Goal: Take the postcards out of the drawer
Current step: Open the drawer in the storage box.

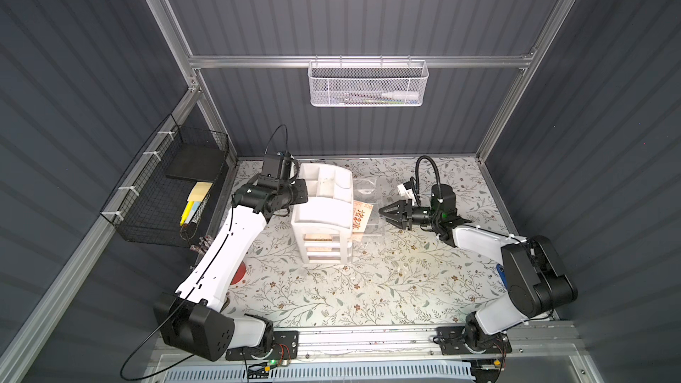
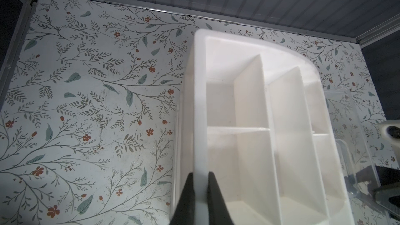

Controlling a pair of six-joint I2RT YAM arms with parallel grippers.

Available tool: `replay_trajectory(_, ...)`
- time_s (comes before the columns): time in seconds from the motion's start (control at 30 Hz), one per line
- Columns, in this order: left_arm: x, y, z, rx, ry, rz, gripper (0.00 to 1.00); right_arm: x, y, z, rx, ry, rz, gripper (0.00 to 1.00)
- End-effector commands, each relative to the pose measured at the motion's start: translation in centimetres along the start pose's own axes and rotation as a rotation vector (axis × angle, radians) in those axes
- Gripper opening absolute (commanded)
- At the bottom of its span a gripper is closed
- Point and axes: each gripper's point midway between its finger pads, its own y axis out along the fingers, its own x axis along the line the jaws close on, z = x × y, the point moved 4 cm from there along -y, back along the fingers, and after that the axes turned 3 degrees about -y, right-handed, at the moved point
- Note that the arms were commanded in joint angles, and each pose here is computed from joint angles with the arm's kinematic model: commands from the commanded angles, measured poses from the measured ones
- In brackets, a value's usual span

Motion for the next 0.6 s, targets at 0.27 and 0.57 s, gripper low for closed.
replay_trajectory(0.27,0.1,-1.5,-0.5,-0.029,0.006,-0.003,0.0,0.4,-0.8,-0.5,-0.014,-0.056,0.01,0.42)
replay_trajectory(0.57,0.7,-1.7,0.4,-0.033,-0.026,-0.017,0.0,0.2,-0.8,-0.5,-0.016,-0.045,0.024,0.42)
